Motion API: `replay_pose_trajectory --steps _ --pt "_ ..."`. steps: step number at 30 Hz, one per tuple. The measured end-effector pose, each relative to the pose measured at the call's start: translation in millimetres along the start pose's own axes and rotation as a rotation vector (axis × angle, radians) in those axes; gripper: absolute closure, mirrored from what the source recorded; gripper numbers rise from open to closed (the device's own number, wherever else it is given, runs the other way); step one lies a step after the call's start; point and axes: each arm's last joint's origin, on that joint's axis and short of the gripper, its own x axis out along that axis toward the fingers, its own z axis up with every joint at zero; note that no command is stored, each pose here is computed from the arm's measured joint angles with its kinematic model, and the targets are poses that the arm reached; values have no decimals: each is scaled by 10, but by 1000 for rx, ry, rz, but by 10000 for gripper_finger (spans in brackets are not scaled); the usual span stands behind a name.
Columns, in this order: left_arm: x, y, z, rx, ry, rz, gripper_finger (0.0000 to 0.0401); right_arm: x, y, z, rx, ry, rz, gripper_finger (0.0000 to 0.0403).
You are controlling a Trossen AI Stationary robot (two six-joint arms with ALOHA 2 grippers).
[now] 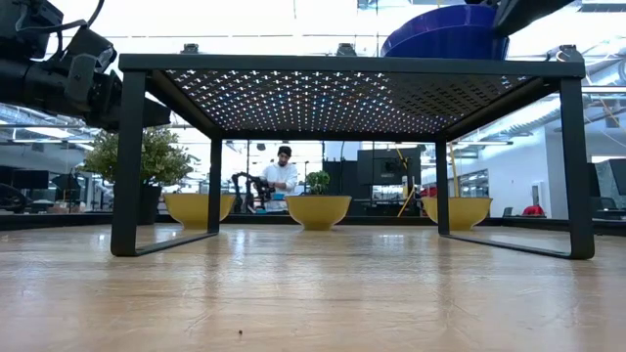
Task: Pick & Place Mini bowls
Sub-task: Stack the right blue bowl on the blue bowl on the shelf
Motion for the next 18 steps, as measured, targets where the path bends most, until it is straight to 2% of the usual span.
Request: replay_pose_trajectory --steps 5,10,16,18 --pt "0 0 0 0 0 0 173 0 -24 4 -25 -15 -84 402" --pt "0 0 0 0 0 0 173 -6 -7 32 -18 -43 -67 402" --pt "0 0 0 0 0 0 173 -176 -9 138 30 -192 -38 402" --pt "0 0 0 0 0 0 173 -247 -40 187 75 -263 -77 402"
